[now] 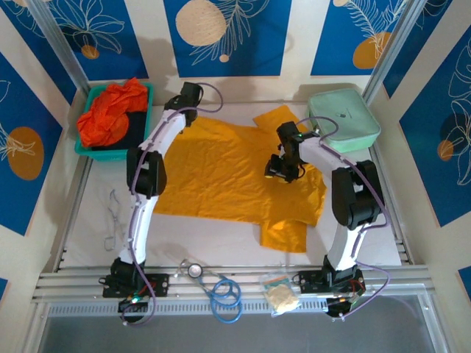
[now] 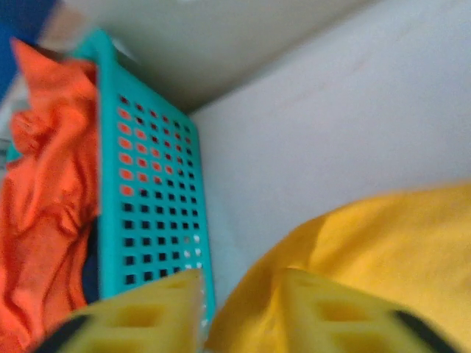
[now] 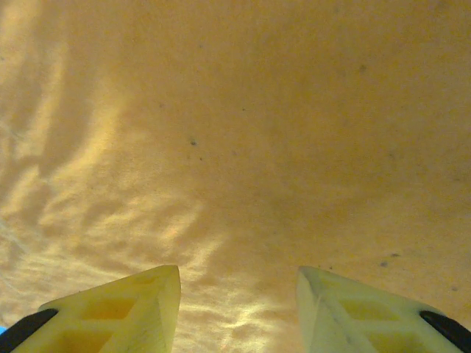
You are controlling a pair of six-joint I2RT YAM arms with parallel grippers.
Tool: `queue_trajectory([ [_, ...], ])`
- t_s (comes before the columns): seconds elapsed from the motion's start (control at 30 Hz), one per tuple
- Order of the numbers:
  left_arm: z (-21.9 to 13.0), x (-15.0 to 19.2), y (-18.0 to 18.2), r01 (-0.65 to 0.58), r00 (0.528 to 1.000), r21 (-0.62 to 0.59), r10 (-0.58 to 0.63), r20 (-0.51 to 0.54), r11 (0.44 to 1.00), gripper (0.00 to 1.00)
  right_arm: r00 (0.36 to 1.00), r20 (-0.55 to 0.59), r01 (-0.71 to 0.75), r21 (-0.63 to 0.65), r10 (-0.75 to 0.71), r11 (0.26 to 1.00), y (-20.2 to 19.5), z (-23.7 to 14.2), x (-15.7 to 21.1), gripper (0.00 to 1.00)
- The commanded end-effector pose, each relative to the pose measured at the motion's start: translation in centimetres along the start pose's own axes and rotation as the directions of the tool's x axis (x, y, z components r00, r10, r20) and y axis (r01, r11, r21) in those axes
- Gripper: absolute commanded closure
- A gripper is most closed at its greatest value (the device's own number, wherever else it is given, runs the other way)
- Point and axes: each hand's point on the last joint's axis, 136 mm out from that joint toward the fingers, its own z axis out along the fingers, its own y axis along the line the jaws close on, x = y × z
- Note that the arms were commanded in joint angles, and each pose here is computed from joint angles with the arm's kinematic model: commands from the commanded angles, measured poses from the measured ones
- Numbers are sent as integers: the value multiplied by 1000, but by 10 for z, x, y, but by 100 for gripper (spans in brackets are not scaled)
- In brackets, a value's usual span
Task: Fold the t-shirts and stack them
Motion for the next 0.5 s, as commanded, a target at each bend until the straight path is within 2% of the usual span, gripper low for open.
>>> queue_trajectory([
  [0.0, -1, 8, 22, -19, 999, -55, 17, -46, 998, 26, 1000, -10, 7, -11, -7, 1000, 10, 0, -1, 54],
  [0.13, -26, -5, 37, 32, 999, -32, -32, -1, 999, 0, 1000, -5, 14, -3, -14, 1000, 14, -2, -1, 54],
  [0.3, -84, -11, 63, 108, 994, 17, -109, 29, 994, 1, 999, 30, 13, 5, -14, 1000, 16, -13, -2, 54],
  [0.4, -111, 18, 54, 148, 988, 90, -144, -51, 985, 1, 998, 65, -13, 14, 12, 1000, 6, -22, -5, 54],
  [0.47, -121, 48, 34, 186, 977, 145, -167, -134, 972, 7, 996, 78, -43, 10, 42, 999, -4, -26, -8, 54],
])
